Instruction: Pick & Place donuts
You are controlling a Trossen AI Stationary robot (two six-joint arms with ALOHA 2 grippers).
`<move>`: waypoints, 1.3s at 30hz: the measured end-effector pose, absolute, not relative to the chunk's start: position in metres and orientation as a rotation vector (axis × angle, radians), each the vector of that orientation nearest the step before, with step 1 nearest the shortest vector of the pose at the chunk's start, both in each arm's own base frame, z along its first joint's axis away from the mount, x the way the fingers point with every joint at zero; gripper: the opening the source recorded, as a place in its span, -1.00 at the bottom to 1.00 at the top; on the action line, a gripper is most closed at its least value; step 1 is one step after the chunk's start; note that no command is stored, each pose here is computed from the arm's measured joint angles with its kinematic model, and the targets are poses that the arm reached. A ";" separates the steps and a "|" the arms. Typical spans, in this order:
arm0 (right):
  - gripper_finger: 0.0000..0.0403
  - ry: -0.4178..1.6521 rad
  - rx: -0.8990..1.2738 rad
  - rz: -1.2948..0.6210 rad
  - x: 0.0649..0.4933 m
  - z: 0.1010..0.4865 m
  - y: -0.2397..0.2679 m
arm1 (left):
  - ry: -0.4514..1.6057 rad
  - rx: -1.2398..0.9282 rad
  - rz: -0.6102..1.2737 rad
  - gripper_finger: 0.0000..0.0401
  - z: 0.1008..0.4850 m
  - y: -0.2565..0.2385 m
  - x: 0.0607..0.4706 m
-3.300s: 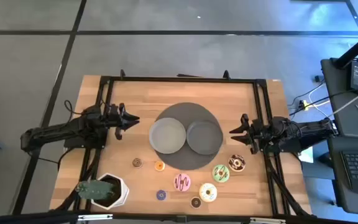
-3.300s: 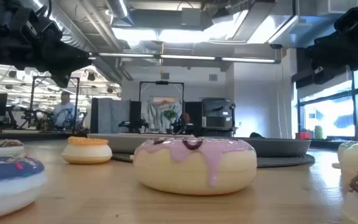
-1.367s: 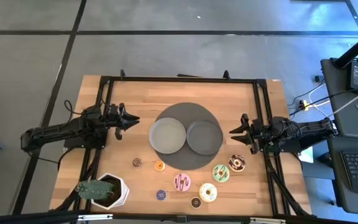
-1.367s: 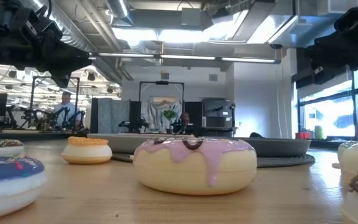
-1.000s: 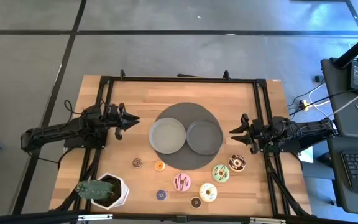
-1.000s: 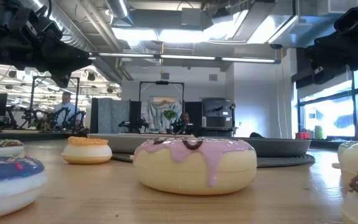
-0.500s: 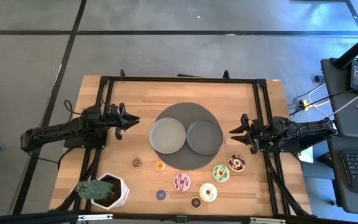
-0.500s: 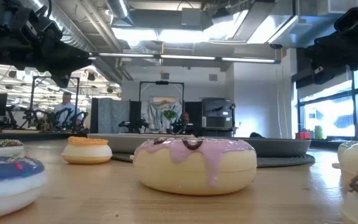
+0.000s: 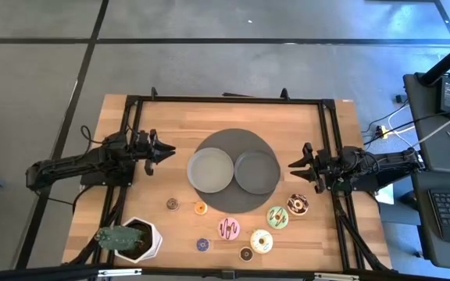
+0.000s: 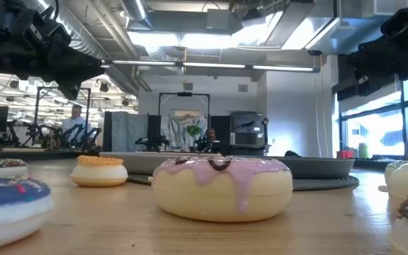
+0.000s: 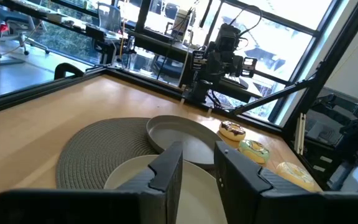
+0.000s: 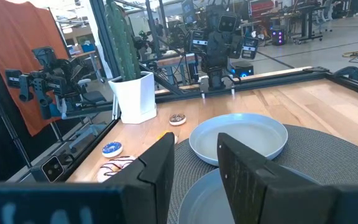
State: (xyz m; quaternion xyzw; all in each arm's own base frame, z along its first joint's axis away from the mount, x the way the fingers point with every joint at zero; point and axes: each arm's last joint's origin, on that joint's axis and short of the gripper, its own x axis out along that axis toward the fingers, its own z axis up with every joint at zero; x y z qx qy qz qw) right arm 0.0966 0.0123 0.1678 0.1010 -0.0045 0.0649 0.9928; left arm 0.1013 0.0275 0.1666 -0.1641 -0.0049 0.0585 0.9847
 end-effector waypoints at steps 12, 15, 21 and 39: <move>-0.38 -0.008 0.210 0.130 0.097 0.168 0.012 | -0.010 -0.330 0.117 -0.56 0.167 0.027 0.101; -0.38 -0.009 0.203 0.130 0.097 0.168 0.012 | -0.010 -0.330 0.118 -0.56 0.167 0.027 0.101; -0.38 -0.018 0.206 0.099 0.097 0.168 0.011 | -0.010 -0.330 0.117 -0.56 0.167 0.027 0.101; -0.38 -0.025 0.203 0.078 0.097 0.169 0.011 | -0.010 -0.330 0.118 -0.56 0.167 0.027 0.101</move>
